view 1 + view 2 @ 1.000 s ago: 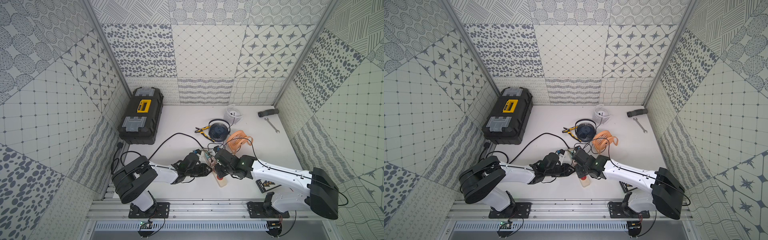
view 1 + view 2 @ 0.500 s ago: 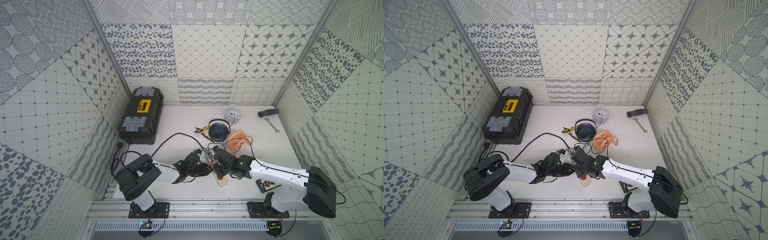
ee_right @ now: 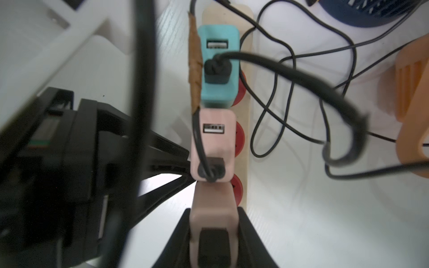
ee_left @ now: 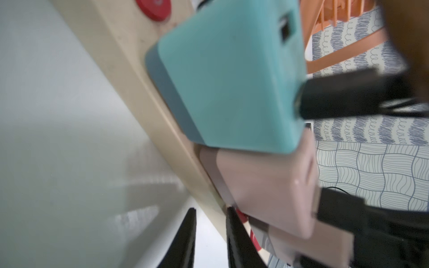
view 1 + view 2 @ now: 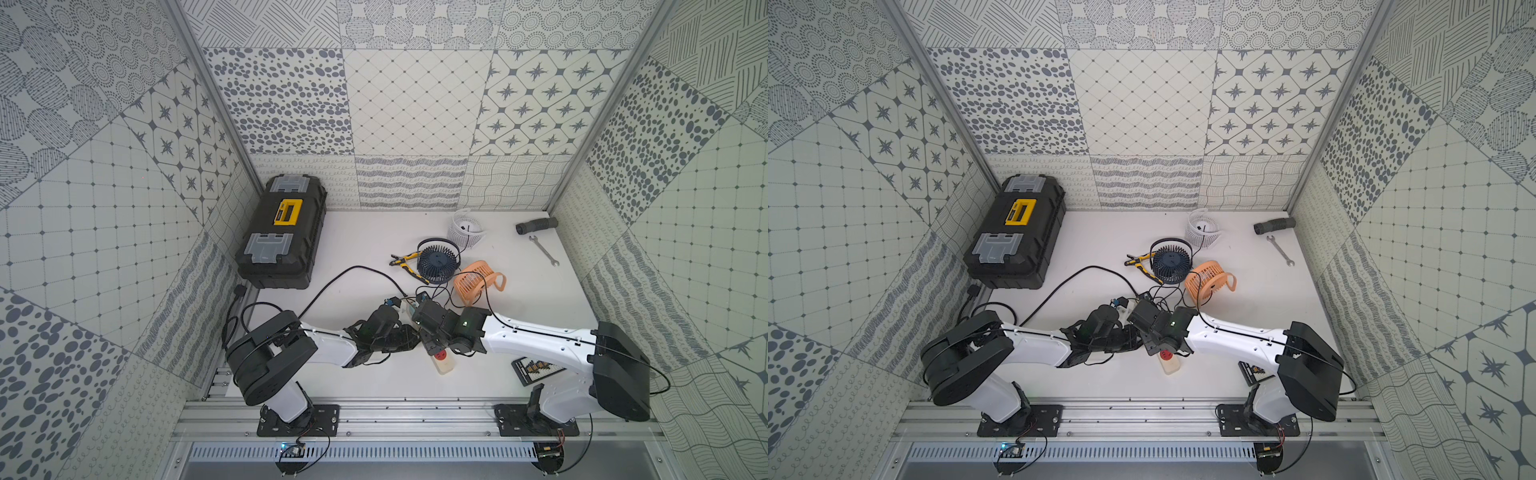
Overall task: Plug the desk fan into the power strip
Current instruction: Insert the plug into the socket.
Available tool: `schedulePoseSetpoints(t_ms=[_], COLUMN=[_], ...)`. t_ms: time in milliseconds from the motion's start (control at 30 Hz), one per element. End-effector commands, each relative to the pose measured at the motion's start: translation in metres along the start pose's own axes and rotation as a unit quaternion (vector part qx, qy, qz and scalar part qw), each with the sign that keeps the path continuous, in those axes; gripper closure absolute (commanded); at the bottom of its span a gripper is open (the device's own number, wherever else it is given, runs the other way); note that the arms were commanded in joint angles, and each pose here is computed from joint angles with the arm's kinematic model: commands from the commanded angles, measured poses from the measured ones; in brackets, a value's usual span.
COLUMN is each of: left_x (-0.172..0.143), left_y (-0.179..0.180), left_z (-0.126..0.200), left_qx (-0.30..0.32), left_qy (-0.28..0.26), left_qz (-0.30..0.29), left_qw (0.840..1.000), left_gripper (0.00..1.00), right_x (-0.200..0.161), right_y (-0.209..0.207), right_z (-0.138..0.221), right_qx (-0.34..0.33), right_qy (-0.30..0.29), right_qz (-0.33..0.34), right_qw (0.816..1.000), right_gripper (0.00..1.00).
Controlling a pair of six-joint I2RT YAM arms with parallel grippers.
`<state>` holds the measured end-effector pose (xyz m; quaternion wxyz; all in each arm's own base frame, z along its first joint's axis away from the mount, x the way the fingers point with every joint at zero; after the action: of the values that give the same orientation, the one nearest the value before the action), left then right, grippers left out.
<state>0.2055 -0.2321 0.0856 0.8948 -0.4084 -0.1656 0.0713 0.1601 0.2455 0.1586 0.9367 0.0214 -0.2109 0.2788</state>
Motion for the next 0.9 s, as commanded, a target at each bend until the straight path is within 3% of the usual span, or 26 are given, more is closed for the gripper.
schedulePoseSetpoints(t_ms=[0,167,700,867], left_x=[0.0,0.002,0.004,0.005], left_y=[0.005,0.006,0.008,0.008], left_z=[0.007,0.013,0.026,0.029], left_qx=[0.027,0.028,0.026,0.021], left_qy=[-0.017,-0.018,-0.028,-0.028], left_qz=[0.0,-0.002,-0.011,-0.015], left_qw=[1.0,0.999,0.999,0.999], left_gripper=[0.75,0.75,0.75,0.74], right_x=[-0.059,-0.071,-0.117,-0.117], right_y=[-0.019,-0.02,-0.008,-0.009], right_z=[-0.037,-0.051,-0.037,-0.051], right_qx=[-0.078,-0.094,-0.088,-0.1], right_qy=[0.164,0.209,0.321,0.328], right_qz=[0.035,0.04,0.028,0.029], right_qw=[0.983,0.973,0.943,0.939], right_gripper=[1.0,1.0,1.0,1.0])
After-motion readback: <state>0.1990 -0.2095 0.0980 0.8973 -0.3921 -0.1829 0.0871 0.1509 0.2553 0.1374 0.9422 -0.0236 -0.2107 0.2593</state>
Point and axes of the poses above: each gripper's point midway between its finger pads, its own z axis back along the fingers, its own y axis along the line the jaws close on, x = y × z, the point moved 9 cm from there along z, back along the fingers, and after that the axes turned 5 degrees about z, right-handed, at the moved point
